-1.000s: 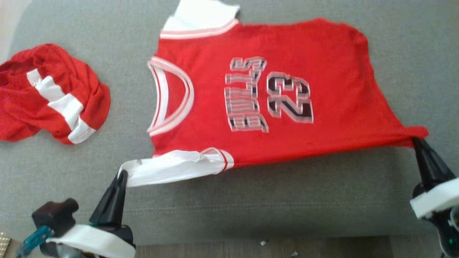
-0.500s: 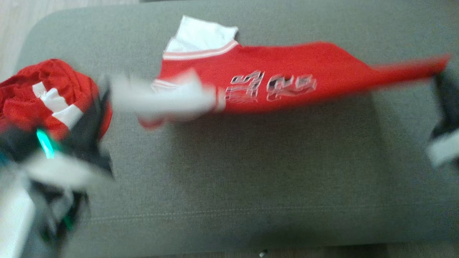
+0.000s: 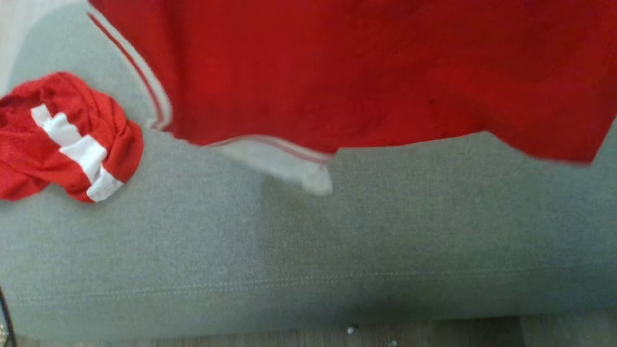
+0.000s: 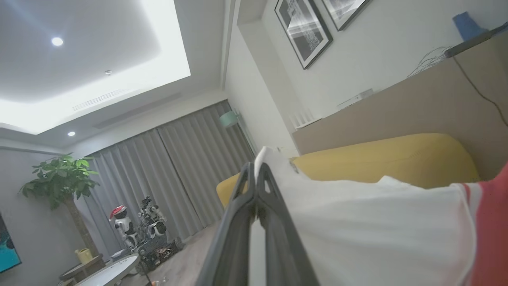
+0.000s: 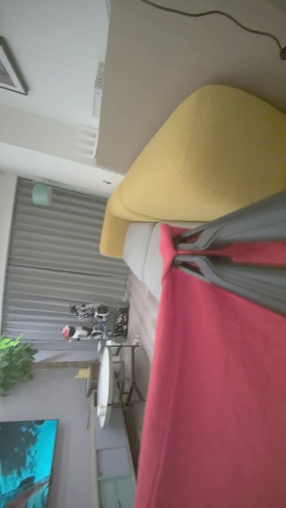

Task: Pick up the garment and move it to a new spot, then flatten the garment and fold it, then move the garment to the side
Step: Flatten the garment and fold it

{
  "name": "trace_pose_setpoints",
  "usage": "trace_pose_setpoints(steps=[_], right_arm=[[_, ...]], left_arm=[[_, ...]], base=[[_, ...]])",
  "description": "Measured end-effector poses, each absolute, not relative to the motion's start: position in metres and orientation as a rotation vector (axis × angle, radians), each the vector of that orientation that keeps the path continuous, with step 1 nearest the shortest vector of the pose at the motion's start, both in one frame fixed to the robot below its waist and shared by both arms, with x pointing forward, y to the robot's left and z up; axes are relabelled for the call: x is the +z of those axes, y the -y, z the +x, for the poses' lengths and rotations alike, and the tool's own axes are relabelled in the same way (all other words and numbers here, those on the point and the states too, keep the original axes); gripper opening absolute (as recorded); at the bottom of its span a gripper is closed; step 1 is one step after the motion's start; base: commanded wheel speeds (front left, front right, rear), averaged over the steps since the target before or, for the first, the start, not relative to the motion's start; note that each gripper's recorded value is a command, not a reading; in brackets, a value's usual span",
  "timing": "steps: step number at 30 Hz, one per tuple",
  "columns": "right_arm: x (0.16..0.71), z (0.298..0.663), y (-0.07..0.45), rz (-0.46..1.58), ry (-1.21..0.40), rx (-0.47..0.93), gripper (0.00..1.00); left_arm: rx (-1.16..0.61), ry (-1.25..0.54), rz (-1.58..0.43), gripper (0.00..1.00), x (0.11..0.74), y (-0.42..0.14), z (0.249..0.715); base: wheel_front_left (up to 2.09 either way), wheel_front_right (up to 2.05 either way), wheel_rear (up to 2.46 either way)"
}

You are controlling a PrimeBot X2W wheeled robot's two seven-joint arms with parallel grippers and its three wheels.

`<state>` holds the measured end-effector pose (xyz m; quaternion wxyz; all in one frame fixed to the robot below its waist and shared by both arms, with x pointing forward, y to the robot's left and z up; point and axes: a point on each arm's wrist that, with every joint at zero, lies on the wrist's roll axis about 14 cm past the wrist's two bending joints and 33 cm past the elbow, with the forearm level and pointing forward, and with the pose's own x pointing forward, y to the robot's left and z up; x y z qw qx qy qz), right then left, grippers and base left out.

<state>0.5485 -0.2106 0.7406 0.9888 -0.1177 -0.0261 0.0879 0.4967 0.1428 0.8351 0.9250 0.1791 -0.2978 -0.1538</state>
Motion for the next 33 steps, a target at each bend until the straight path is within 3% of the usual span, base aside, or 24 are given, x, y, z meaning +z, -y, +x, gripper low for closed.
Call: trace_pose_setpoints(steps=[8,14,18,25,29,33], right_arm=[[0.725,0.615,0.215,-0.324,0.016,0.135,0.00],[0.731,0.677,0.213,-0.398,0.153,0.084,0.00],[0.703,0.711,0.205,-0.438,0.216,0.081,0.00],[0.686,0.749,0.209,-0.488,0.377,0.046,0.00],[0.599,0.772,0.199,-0.442,0.263,0.093,0.00],[0.477,0.757,0.179,-0.387,0.025,0.176,0.00]], left_arm=[[-0.254,0.631,0.467,0.00,0.838,-0.153,0.569],[-0.205,0.759,0.546,0.00,0.840,-0.150,0.624],[-0.139,0.767,0.568,0.00,0.819,-0.154,0.661],[-0.192,0.944,0.442,0.00,0.805,-0.123,0.667],[-0.257,0.767,0.348,0.00,0.710,-0.130,0.697],[-0.346,0.472,0.229,0.00,0.588,-0.130,0.693]], base=[[0.00,0.00,0.00],[0.00,0.00,0.00],[0.00,0.00,0.00],[0.00,0.00,0.00],[0.00,0.00,0.00],[0.00,0.00,0.00]])
